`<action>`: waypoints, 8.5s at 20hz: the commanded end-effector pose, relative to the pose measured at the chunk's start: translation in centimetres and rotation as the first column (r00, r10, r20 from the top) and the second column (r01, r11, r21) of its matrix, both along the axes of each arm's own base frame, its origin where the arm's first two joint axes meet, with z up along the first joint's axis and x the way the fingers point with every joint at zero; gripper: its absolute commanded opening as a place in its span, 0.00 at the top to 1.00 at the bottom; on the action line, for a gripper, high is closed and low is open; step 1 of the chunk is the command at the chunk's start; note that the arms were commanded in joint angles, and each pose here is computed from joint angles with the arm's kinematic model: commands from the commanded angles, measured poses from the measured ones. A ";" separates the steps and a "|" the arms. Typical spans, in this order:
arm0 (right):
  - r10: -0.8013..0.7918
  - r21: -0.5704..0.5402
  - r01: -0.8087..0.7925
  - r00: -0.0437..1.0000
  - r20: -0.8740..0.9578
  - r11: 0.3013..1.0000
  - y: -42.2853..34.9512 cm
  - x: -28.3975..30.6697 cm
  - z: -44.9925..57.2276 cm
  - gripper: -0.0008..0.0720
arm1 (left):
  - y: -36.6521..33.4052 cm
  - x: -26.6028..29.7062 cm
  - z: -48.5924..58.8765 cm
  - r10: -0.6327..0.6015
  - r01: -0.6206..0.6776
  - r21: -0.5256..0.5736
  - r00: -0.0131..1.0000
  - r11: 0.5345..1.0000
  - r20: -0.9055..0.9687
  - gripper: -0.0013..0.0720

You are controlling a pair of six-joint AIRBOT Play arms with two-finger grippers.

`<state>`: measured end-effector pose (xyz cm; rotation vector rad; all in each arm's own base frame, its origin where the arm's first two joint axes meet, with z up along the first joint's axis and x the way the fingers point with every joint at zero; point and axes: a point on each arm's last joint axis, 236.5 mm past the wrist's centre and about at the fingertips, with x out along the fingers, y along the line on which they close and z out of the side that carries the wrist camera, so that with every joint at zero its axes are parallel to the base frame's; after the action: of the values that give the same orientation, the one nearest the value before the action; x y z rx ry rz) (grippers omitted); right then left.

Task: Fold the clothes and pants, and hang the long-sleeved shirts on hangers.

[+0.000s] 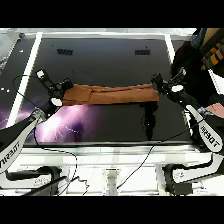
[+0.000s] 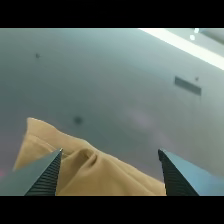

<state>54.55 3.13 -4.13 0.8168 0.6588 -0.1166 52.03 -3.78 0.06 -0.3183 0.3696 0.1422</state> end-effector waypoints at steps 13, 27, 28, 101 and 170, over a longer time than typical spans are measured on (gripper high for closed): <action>0.229 -0.022 -0.229 0.973 -0.019 0.973 3.8 -2.6 3.4 0.04 | 15.9 -18.1 -4.0 0.023 0.142 0.142 0.623 0.980 -0.782 0.30; 0.239 -0.021 -0.240 0.971 -0.022 0.971 4.0 -2.8 3.5 0.05 | 7.3 -9.4 -4.1 -0.381 0.076 -0.647 0.858 0.759 -0.346 0.01; 0.239 -0.022 -0.240 0.971 -0.022 0.971 4.0 -2.8 3.5 0.05 | 6.9 -8.8 -4.8 -0.392 0.086 -0.669 0.862 0.738 -0.322 0.01; 0.635 -0.093 -0.746 0.618 -0.464 0.659 4.7 -3.2 6.6 0.31 | -34.9 -7.5 4.5 -0.821 0.826 0.105 0.563 0.554 -0.093 0.03; -0.434 -0.200 0.412 0.619 -0.655 0.889 -36.7 -36.6 16.6 0.97 | -0.1 -6.8 12.7 -0.515 0.697 0.434 0.715 0.571 -0.472 0.96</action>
<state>24.66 -34.01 16.51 0.7788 0.9499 -0.7905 45.29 -3.94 12.94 0.4870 0.6901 -0.4024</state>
